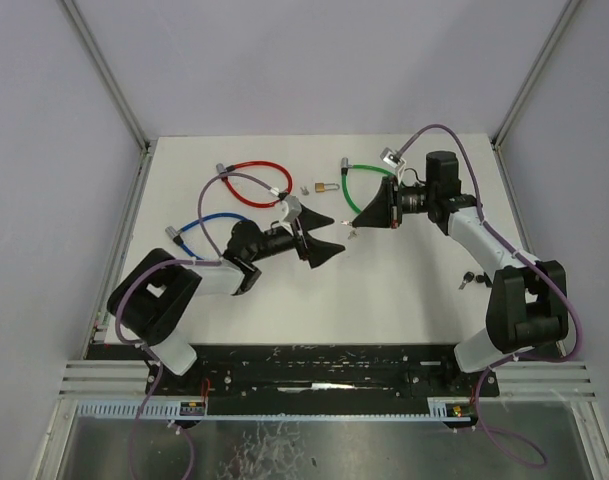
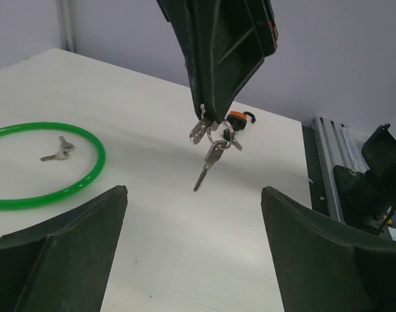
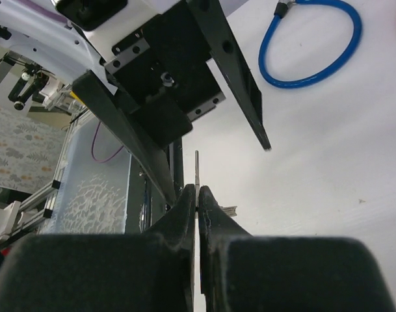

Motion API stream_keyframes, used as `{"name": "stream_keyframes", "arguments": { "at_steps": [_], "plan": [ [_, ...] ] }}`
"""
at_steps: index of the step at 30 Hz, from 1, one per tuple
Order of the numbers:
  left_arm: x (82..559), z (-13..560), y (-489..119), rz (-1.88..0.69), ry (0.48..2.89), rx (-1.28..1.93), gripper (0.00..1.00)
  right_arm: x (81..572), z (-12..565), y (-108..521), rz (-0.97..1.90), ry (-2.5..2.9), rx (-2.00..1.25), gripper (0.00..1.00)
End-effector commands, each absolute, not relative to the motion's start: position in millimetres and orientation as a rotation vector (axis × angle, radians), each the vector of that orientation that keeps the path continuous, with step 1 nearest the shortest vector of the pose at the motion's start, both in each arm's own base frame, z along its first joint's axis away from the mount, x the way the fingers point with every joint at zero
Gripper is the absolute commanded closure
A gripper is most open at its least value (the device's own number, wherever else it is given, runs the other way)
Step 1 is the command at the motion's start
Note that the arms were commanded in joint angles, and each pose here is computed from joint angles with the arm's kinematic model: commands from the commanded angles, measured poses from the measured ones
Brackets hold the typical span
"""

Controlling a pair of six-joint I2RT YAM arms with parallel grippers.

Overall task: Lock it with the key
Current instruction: Place the lock at the center of the board.

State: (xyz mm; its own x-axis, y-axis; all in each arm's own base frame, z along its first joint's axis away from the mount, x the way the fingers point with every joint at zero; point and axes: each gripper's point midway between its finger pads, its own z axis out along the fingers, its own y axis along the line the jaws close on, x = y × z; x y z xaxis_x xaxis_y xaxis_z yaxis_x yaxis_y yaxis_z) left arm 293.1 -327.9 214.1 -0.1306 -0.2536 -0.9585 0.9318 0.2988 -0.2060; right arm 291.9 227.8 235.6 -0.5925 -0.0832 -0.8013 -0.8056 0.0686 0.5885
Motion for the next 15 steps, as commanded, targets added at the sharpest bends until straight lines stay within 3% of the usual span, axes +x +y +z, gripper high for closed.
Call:
{"name": "stream_keyframes", "arguments": {
  "at_steps": [1, 3, 11, 15],
  "plan": [
    [281.0, 223.5, -350.4, -1.200, 1.137, 0.879, 0.20, 280.6, 251.8, 233.9, 1.601, 1.686, -0.983, 1.00],
    [284.9, 215.6, -356.3, -1.216, 1.166, 0.895, 0.28, 279.5, 251.6, 234.9, 1.601, 1.684, -0.992, 1.00],
    [288.7, 205.4, -370.7, -1.274, 1.185, 0.930, 0.43, 276.5, 248.3, 239.7, 1.616, 1.688, -1.005, 1.00],
    [282.9, 206.2, -374.0, -1.324, 1.173, 0.954, 0.58, 276.8, 247.5, 240.1, 1.612, 1.688, -1.010, 1.00]
  ]
}}
